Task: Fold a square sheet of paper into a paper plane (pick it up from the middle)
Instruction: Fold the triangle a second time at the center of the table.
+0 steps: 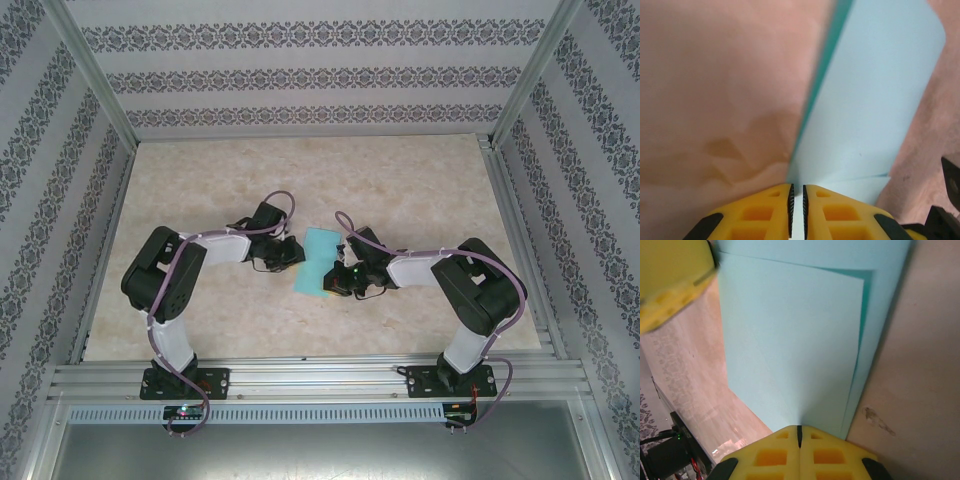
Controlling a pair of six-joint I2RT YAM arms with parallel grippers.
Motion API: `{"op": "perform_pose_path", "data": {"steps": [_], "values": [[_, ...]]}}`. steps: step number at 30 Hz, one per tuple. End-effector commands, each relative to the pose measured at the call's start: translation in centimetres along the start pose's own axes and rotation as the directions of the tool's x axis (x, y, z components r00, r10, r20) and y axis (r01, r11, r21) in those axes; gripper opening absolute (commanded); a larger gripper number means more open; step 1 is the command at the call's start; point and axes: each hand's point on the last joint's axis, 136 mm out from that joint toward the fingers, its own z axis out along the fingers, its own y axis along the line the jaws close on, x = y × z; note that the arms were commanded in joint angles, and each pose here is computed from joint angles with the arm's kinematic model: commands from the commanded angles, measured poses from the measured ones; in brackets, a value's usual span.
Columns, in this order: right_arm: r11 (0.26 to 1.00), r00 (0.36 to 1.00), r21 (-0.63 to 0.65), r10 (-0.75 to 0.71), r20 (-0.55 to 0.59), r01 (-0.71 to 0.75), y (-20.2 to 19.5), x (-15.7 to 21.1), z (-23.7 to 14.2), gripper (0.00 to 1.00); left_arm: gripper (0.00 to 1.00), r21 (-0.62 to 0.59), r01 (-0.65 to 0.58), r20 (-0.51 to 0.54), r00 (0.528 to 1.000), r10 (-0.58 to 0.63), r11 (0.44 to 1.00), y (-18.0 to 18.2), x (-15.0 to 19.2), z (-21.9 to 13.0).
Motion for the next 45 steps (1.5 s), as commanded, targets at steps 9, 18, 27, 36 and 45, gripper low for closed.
{"op": "perform_pose_path", "data": {"steps": [9, 18, 27, 36, 45], "values": [[0.988, 0.998, 0.149, 0.055, -0.043, -0.048, -3.9, 1.6, 0.5, 0.05, 0.22, 0.075, -0.053, 0.018, 0.998, 0.052, 0.996, -2.1, -1.2, -2.9], [0.991, 0.999, 0.134, 0.028, -0.023, -0.025, -2.7, 0.7, 0.1, 0.07, 0.20, 0.145, -0.150, -0.087, 0.983, 0.163, 0.978, -4.8, 2.2, -1.1], [0.993, 0.999, 0.121, 0.021, -0.028, -0.018, -2.4, 1.0, -0.2, 0.09, 0.18, 0.069, -0.097, -0.101, 0.989, 0.104, 0.993, -2.2, 2.0, 1.6], [0.999, 0.999, 0.040, 0.021, -0.046, -0.019, -1.6, 2.7, -1.2, 0.12, 0.14, -0.042, -0.068, -0.107, 0.992, 0.063, 0.997, 0.6, 2.3, 2.4], [0.998, 0.995, 0.048, 0.034, 0.099, -0.039, -1.3, 0.0, -4.0, 0.29, 0.17, 0.021, -0.084, -0.117, 0.989, 0.086, 0.996, -0.8, 2.5, 2.0]]}}
